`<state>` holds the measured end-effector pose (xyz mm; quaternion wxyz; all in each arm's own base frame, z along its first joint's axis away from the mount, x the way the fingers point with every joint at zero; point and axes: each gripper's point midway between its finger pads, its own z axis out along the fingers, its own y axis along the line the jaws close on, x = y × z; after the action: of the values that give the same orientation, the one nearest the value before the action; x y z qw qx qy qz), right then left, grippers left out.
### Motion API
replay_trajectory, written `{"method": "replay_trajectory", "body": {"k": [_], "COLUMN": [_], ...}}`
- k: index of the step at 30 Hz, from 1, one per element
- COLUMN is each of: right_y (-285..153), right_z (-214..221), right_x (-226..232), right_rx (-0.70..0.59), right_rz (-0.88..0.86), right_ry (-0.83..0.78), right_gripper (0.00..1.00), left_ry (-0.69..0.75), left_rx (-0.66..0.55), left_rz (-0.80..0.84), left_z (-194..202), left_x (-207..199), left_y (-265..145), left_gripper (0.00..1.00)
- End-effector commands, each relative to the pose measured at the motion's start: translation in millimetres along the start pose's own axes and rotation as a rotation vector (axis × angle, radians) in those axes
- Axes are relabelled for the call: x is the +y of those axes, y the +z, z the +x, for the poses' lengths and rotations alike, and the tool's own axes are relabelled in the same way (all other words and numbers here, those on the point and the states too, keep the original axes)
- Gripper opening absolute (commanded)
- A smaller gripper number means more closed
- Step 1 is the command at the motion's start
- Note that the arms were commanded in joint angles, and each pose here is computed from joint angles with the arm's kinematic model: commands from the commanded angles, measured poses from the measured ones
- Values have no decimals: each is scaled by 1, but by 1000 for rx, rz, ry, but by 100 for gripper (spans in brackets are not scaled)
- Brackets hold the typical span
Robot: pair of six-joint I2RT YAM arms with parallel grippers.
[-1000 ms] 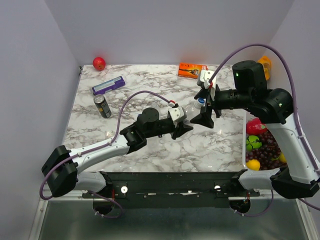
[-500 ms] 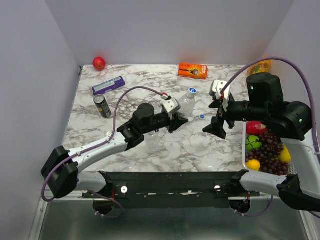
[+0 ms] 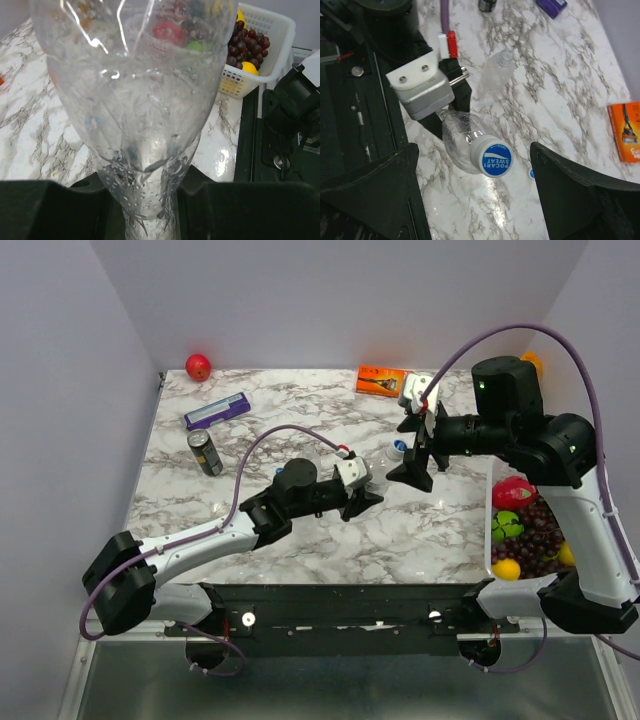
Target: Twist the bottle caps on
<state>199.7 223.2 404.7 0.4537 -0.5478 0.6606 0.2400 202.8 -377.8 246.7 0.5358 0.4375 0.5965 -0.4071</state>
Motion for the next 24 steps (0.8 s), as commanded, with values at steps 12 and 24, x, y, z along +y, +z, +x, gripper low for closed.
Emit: {"method": "replay_trajectory", "body": {"k": [12,24], "right_y": [6,-14], "right_z": [19,63], "right_x": [33,32], "right_rx": [31,193], "right_rz": [-172,-46], "right_ry": [29,114], "right_gripper": [97,94], "left_ry": [61,-59], "left_rx": [-50,-124], "left_rz": [9,-147], "left_z": [-21,-39], "left_x": [-1,42], "left_y": [-3,-16], "left_gripper": [0,0]}}
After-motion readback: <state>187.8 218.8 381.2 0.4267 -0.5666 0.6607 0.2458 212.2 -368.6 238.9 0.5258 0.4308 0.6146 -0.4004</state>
